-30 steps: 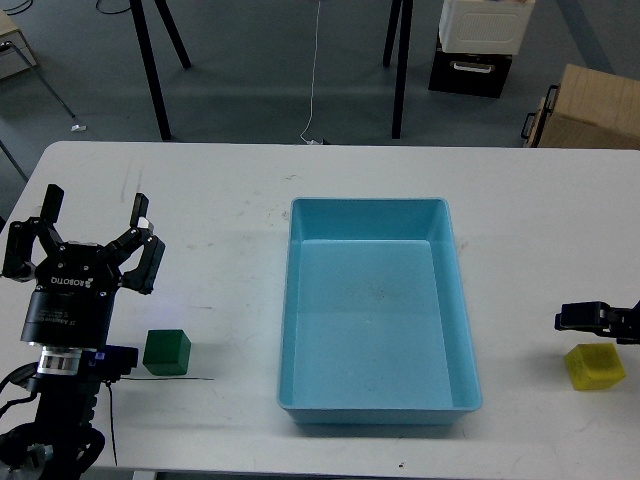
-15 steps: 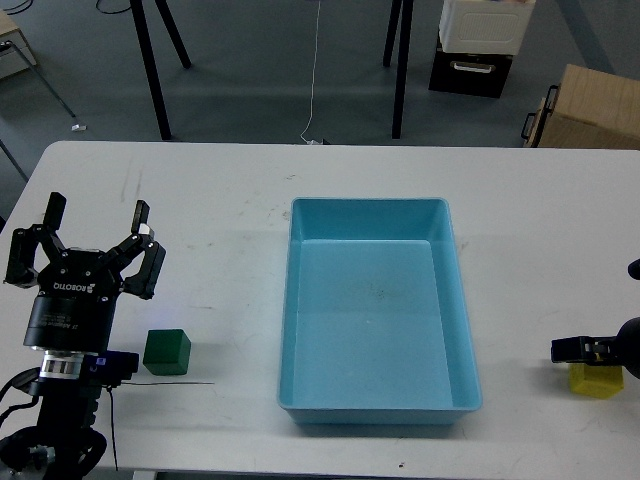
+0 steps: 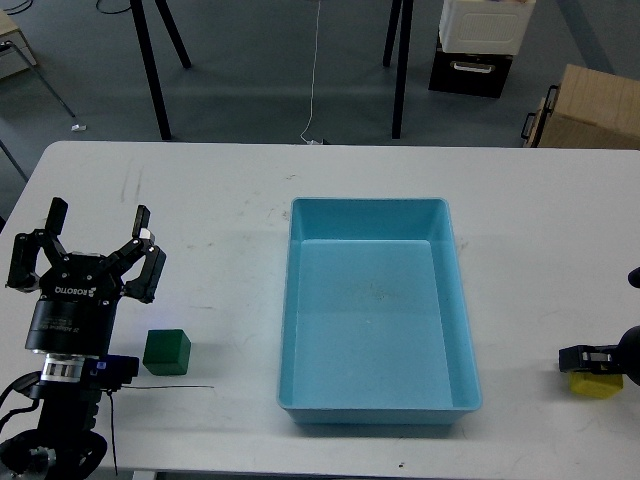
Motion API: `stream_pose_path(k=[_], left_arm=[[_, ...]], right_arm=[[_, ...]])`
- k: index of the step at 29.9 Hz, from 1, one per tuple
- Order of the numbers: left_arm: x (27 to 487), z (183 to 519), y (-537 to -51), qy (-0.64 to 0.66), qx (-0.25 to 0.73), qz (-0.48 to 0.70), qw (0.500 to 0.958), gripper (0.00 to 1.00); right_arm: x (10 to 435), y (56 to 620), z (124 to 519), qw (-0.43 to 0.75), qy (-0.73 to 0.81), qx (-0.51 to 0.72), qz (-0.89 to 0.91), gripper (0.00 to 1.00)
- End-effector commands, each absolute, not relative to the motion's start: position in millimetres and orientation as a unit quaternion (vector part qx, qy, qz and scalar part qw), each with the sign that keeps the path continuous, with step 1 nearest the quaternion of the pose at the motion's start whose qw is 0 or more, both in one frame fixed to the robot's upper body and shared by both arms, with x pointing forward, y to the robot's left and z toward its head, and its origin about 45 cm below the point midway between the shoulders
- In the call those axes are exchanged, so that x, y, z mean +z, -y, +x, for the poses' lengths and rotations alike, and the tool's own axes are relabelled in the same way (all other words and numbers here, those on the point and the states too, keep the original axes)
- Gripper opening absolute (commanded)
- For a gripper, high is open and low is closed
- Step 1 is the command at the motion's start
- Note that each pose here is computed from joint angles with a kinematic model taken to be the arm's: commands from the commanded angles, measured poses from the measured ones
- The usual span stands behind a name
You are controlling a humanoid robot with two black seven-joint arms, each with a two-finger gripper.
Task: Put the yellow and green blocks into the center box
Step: 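Lower the right gripper onto the yellow cube and close it, then lift the yellow cube and carry it over the blue bin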
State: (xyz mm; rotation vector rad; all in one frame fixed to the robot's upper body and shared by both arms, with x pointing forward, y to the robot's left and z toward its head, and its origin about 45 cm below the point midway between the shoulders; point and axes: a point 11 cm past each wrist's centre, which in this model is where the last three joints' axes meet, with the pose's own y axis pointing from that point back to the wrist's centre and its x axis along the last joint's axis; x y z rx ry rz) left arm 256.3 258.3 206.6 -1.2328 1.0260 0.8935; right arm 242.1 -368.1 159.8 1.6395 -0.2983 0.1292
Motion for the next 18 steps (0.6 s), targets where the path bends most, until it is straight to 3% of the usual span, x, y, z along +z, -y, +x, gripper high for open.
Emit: stream_pose_path(k=[1,7,15,18], left_arm=[[205.9,255.8,-258.3,-0.445,0.387,-0.534,0.606,1.00],[206.4,255.9,-258.0,-0.444,0.387,-0.535,0.606,1.00],[205.1,254.7,-258.4,-0.445,0.388,-0.534,0.605,1.00],[204.7,254.4,-258.2,-0.446,0.388,-0.535,0.604,1.00]], right_arm=[[161.9,367.9,240.5,0.668,0.133,0.054,0.730,0.00],[185.4,361.4,243.0,0.651,0.144,0.065,0.742,0.00],[305.7,308.0,327.2,0.514,0.245,0.107,0.815,0.00],[321.6,268.2,354.7,0.488,0.228,0.121,0.834,0.00]])
